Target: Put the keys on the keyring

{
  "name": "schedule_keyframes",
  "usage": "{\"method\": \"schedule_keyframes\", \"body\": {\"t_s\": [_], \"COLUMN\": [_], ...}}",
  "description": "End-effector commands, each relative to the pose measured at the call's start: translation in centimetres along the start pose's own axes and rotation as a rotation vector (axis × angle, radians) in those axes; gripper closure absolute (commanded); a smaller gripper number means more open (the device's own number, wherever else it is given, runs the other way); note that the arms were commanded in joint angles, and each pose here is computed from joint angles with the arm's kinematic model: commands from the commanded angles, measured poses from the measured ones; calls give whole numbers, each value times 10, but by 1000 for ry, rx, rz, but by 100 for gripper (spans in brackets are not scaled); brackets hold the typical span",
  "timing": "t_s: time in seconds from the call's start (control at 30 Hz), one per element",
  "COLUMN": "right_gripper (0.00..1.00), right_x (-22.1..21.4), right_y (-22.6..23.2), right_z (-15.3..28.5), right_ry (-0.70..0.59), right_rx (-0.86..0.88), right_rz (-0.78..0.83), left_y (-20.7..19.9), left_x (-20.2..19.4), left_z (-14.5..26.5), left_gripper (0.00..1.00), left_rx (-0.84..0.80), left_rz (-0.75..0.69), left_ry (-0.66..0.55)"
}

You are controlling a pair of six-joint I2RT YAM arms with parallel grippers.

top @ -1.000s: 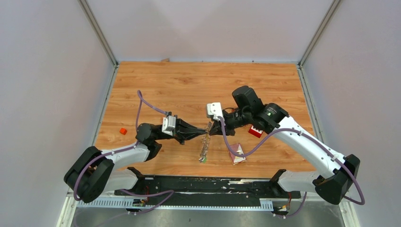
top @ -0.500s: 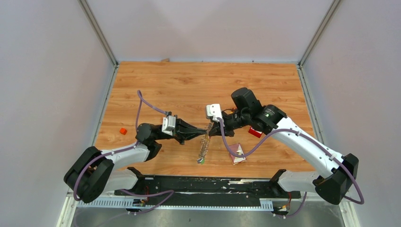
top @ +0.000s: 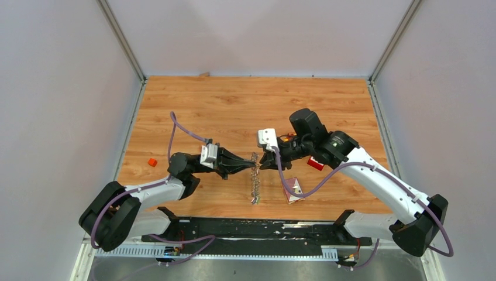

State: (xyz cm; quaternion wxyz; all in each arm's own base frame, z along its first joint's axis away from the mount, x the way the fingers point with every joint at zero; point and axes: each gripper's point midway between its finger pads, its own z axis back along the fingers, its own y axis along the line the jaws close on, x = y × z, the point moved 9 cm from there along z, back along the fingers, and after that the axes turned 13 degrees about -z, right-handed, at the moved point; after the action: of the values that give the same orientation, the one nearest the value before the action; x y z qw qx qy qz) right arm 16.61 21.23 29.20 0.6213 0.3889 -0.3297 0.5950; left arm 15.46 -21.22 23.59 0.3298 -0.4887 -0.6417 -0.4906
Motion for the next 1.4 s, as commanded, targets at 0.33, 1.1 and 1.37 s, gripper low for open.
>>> {"method": "schedule_keyframes", "body": {"t_s": [0.33, 1.1, 1.37], "right_gripper": [74, 100, 100], "right_x": [23, 32, 33], "right_y": [0, 1, 0], "right_z": [4, 5, 11], "right_ry": [-73, -89, -74], "right_rx": [45, 57, -16], "right_rz": [38, 42, 30], "left_y": [1, 1, 8], "left_x": [15, 8, 4], "left_z": [-3, -2, -1], "left_gripper": [100, 100, 97], "left_rx": [-9, -8, 16], "left_rz": [-78, -75, -110], "left_ry": [-56, -31, 12]}}
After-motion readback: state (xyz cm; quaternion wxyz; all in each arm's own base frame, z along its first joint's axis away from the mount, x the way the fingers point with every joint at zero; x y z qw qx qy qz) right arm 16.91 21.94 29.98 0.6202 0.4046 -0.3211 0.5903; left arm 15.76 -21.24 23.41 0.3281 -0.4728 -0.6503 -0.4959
